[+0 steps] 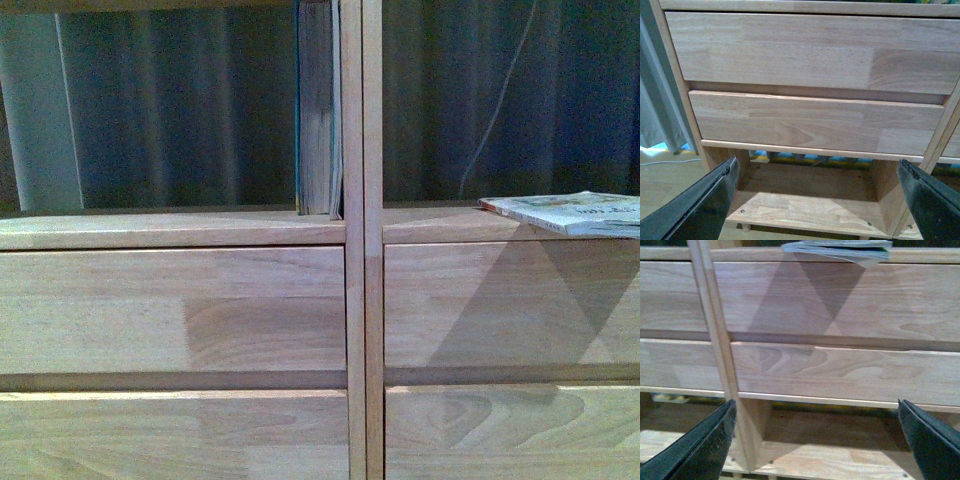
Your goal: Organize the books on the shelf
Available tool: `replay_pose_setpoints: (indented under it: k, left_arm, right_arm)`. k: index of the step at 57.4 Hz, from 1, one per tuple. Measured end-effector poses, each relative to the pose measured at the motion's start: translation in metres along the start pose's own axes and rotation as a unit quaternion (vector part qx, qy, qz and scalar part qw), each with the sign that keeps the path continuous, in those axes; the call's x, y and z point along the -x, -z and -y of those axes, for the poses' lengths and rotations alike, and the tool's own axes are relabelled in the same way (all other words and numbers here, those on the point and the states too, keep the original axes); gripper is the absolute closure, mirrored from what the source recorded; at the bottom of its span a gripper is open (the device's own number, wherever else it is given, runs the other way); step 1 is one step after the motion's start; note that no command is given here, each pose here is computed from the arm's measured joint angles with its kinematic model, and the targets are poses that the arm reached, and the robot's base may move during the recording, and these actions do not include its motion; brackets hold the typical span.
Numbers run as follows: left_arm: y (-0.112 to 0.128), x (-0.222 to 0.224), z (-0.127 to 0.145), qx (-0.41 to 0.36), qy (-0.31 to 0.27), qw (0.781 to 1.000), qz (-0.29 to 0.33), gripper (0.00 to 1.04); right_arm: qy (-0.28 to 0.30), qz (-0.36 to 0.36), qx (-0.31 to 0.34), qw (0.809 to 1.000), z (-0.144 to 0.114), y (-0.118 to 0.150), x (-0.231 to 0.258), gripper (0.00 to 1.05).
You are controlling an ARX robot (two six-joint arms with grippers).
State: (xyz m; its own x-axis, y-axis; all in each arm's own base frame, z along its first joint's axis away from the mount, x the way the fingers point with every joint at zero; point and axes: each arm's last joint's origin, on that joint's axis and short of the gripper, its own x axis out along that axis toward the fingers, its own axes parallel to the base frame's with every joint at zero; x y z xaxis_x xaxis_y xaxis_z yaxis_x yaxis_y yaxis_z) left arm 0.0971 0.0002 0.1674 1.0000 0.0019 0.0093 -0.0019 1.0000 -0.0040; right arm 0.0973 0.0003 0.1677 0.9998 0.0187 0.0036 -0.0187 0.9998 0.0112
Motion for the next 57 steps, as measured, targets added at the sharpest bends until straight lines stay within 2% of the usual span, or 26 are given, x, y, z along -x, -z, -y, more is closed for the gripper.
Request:
replay_pose_setpoints:
  k: [1,5,7,8,15,22,28,31,39,50,57]
  left_arm:
    - [0.0,0.0,0.0,0.0,0.0,1.0,0.0,0.07]
    - [0.0,0.0,0.0,0.0,0.0,1.0,0.0,0.07]
    - [0.0,0.0,0.0,0.0,0.0,1.0,0.0,0.07]
    - [0.0,0.0,0.0,0.0,0.0,1.0,0.0,0.07]
    - [0.0,0.0,0.0,0.0,0.0,1.0,0.0,0.07]
    - [0.0,0.0,0.0,0.0,0.0,1.0,0.0,0.07]
    - [0.0,0.0,0.0,0.0,0.0,1.0,0.0,0.07]
    - [0.0,0.0,0.0,0.0,0.0,1.0,0.0,0.07]
    - [0.0,0.0,0.0,0.0,0.0,1.0,0.0,0.07]
    - [0.0,0.0,0.0,0.0,0.0,1.0,0.0,0.07]
    - [0.0,0.0,0.0,0.0,0.0,1.0,0.0,0.07]
  right_arm:
    - [-0.032,-0.01,-0.02,0.999,0.0,0.0,-0.001,0.07]
    - [-0.097,-0.021,-0.097,0.99,0.004,-0.012,-0.008,0.07]
    - [-0.109,-0.017,-0.118,0.987,0.007,-0.02,-0.012,0.07]
    - [-0.115,-0.008,-0.145,0.983,0.008,-0.031,-0.017,0.07]
    - [-0.127,0.042,-0.227,0.965,0.011,-0.084,-0.052,0.07]
    - [-0.142,0.028,-0.304,0.942,0.002,-0.109,-0.101,0.07]
    - [-0.133,-0.001,-0.376,0.917,-0.004,-0.116,-0.141,0.07]
    - [-0.112,-0.021,-0.43,0.896,-0.004,-0.113,-0.166,0.07]
    - [-0.063,-0.03,-0.505,0.86,-0.004,-0.106,-0.211,0.07]
    - [-0.03,-0.025,-0.539,0.842,-0.001,-0.106,-0.247,0.07]
    - [-0.001,-0.029,-0.547,0.837,0.004,-0.105,-0.261,0.07]
